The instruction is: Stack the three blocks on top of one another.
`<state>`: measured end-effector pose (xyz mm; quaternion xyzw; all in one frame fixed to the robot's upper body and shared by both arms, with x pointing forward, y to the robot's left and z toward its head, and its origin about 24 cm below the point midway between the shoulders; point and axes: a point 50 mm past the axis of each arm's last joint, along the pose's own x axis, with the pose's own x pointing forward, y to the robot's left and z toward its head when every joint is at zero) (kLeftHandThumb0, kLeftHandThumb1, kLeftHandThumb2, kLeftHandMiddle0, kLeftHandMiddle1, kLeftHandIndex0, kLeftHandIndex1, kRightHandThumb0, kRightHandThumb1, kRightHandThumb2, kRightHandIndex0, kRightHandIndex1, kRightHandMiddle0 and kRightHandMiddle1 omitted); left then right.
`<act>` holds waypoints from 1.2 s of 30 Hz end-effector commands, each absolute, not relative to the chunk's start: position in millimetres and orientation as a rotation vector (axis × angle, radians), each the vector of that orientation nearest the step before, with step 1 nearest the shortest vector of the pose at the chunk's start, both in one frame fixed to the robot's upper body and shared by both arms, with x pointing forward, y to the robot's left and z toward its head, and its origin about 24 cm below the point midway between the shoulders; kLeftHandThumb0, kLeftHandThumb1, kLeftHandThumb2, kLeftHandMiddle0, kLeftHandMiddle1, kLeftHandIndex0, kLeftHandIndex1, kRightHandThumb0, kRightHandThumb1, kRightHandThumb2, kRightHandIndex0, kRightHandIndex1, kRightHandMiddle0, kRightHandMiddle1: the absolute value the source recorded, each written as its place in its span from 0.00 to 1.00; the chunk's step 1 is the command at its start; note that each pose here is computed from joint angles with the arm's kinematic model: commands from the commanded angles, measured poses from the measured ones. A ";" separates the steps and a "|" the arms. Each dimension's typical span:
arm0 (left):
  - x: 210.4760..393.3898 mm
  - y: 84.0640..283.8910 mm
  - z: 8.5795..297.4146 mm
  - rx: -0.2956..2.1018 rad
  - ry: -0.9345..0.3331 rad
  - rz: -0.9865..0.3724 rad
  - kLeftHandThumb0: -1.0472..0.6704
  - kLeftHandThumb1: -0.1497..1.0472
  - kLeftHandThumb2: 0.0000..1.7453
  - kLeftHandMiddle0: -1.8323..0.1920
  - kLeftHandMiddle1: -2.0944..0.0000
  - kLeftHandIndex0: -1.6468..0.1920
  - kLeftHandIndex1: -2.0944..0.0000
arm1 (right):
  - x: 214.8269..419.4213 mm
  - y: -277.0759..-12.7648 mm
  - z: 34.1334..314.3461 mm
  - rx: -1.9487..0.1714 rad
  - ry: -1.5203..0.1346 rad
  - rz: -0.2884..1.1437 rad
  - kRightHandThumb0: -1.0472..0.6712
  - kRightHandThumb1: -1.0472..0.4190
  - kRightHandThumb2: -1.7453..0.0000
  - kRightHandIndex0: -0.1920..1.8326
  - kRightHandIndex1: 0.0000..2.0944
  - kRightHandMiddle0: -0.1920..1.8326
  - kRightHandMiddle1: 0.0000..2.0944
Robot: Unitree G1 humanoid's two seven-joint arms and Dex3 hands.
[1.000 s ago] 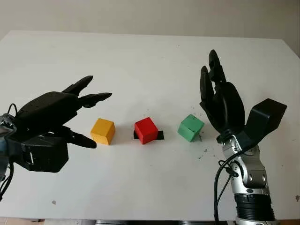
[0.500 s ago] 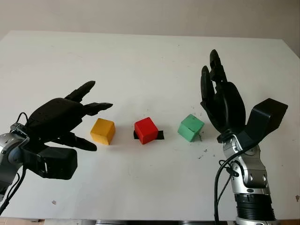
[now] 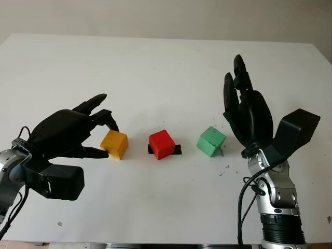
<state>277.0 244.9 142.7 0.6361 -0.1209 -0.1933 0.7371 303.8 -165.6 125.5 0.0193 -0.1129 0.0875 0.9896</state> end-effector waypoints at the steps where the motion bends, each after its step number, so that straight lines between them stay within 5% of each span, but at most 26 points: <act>1: 277.2 243.4 141.4 1.366 -0.255 -0.439 0.37 1.00 0.07 0.93 0.98 0.89 0.30 | 303.8 -167.3 129.2 0.033 -0.240 0.175 0.20 0.00 0.69 0.00 0.00 0.00 0.00; 14: 276.6 242.9 139.8 1.303 -0.236 -0.464 0.36 1.00 0.05 0.93 0.97 0.89 0.32 | 304.6 -167.5 128.2 0.033 -0.239 0.171 0.19 0.00 0.70 0.00 0.00 0.00 0.00; 36: 274.6 242.1 162.2 0.989 -0.293 -0.521 0.40 1.00 0.12 0.92 0.97 0.93 0.22 | 304.4 -166.2 127.1 0.028 -0.231 0.167 0.19 0.00 0.70 0.00 0.00 0.00 0.00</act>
